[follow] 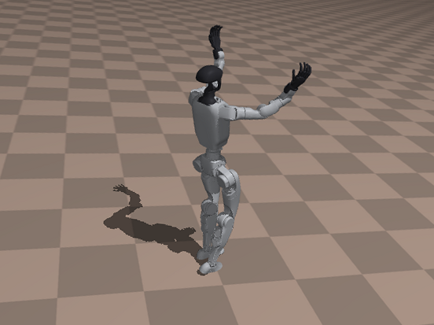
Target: Dance
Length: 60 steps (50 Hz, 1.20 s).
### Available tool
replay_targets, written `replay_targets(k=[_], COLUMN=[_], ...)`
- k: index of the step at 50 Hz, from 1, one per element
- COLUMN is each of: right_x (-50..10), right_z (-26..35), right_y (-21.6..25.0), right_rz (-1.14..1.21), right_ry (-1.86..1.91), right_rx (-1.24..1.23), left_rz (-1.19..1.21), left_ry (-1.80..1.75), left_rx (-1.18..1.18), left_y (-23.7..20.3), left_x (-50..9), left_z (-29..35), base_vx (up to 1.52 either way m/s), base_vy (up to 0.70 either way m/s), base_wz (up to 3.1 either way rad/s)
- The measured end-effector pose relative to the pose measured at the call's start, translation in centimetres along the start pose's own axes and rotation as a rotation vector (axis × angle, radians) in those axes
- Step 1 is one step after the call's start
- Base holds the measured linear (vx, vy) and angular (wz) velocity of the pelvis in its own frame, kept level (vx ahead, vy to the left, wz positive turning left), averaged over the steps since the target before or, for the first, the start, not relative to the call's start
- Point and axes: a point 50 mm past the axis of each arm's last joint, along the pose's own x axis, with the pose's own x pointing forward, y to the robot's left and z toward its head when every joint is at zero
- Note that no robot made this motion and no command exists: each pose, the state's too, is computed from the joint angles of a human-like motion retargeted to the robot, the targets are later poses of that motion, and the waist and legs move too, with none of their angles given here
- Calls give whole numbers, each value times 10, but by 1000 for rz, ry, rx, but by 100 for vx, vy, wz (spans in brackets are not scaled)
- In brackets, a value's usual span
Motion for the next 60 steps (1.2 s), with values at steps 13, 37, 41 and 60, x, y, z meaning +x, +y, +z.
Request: replay_targets(k=[13,37,41,60], right_x=[-194,-294,-278,-374], right_z=[-5,-7,16,88], right_y=[-16,-42,76,161], right_rz=[742,130,803,1497], right_ry=[593,766,755,1109], right_rx=[664,531,817,1483], left_rz=[-651,413,37,-349], left_ry=[292,726,886,1375], left_rx=[-468,-190,-790,-1357], left_y=[20,39,-80,-157], left_x=[-189,-291,-290,-375], left_z=[81,-25,-35,-6], base_vx=[-21,1,37,48], base_vy=[-18,1,14,32], base_wz=[29,70,5,-80])
